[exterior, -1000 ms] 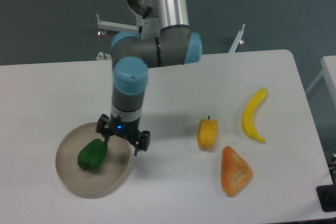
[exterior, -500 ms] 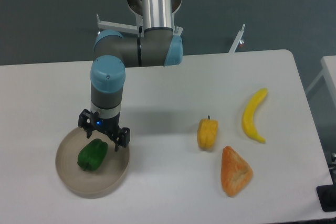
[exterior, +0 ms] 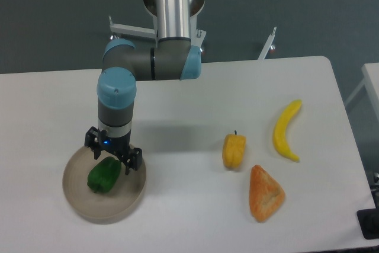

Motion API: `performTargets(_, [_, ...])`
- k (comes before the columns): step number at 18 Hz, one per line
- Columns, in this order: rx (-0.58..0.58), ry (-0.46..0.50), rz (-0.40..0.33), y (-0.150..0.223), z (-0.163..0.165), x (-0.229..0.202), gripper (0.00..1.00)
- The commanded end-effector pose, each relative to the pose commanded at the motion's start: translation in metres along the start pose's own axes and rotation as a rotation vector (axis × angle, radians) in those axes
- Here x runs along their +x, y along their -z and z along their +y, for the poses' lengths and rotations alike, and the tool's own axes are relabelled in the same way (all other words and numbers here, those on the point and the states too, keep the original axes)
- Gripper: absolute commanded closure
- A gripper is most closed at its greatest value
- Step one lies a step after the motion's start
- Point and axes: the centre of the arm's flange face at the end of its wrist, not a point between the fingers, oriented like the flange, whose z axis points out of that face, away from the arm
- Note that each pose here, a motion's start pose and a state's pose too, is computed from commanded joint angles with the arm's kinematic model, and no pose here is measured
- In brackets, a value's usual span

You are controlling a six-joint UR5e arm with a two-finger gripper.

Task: Pick up the green pepper from the plate
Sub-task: 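Lower the gripper around the green pepper on the plate, then close the gripper on the green pepper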

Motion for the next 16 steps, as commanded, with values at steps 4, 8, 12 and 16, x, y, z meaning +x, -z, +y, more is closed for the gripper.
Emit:
performTargets(4, [-0.011,-0.007,0.007,-0.0095,-0.0004,0.0038,0.0])
performTargets(8, [-0.012,-0.01,0.008,-0.0116,-0.0024,0.0048,0.01])
performTargets(12, [-0.01,-0.011,0.009,-0.011,-0.003,0.0048,0.41])
performTargets(16, [-0.007,-0.013,0.008,-0.0085,-0.003,0.0053,0.57])
